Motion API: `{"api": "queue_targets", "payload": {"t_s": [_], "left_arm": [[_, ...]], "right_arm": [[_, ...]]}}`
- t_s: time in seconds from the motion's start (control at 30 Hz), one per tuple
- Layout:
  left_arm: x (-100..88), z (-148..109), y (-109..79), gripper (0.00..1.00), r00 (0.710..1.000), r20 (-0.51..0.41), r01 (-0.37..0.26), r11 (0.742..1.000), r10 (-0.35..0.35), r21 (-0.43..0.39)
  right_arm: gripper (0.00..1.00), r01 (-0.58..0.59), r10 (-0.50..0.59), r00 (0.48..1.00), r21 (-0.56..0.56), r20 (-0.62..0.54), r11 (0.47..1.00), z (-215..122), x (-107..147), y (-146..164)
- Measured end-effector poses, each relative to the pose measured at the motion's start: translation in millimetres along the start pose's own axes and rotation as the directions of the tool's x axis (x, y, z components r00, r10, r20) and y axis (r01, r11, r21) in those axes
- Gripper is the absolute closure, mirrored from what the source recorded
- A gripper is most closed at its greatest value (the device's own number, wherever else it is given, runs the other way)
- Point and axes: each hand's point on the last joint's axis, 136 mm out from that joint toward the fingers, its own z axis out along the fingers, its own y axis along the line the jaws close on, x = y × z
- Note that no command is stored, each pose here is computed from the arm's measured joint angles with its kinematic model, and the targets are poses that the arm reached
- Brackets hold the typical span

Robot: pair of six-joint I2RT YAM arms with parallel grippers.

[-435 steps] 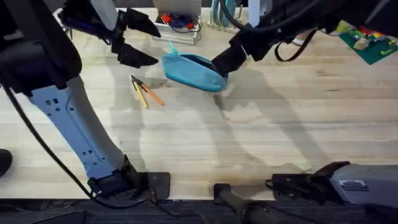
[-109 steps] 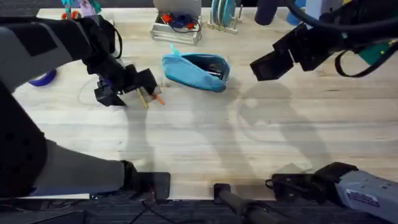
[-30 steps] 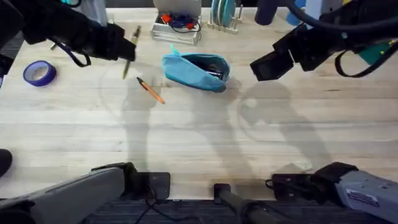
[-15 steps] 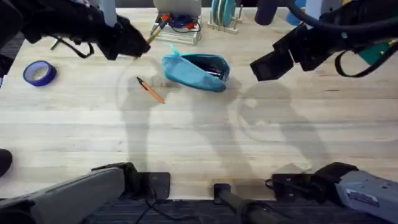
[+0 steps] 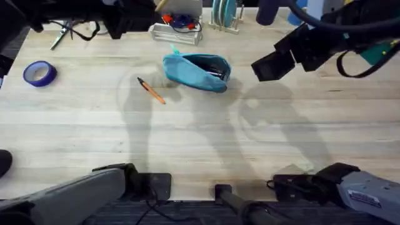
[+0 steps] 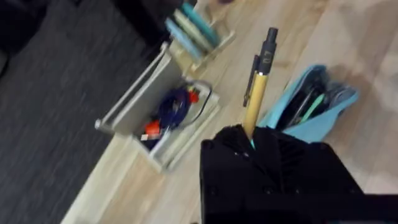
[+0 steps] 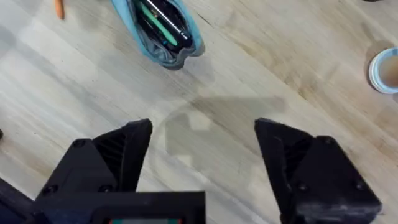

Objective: Unzip the bag, pick up the pens from the table one at a time and place them inside, then zip the bag closed.

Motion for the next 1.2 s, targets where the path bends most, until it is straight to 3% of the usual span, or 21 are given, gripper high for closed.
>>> {"api": "queue_targets", "payload": {"t_s": [0.2, 0.4, 0.73, 1.2], "left_arm": [[-24.1, 8.7, -14.8, 0.959, 0.995, 0.088, -0.055, 0.997, 0.049, 0.060], [-36.6, 11.2, -27.3, 0.959, 0.988, 0.147, -0.069, 0.991, 0.052, 0.113], [-24.1, 36.8, -37.7, 0.959, 0.974, 0.222, -0.022, 0.964, -0.039, 0.264], [-5.2, 60.7, -43.5, 0.959, 0.960, 0.264, -0.004, 0.933, -0.097, 0.360]], "right_arm": [[0.004, 0.000, 0.000, 1.000, 0.000, 0.000, 1.000, 0.0, 0.0, 0.0], [0.003, 0.000, 0.000, 1.000, 0.000, 0.000, 1.000, 0.0, 0.1, 0.0], [0.004, 0.000, 0.000, 1.000, 0.000, 0.000, 1.000, 0.0, 0.0, 0.0], [0.003, 0.000, 0.000, 1.000, 0.000, 0.000, 1.000, 0.0, 0.1, 0.0]]}}
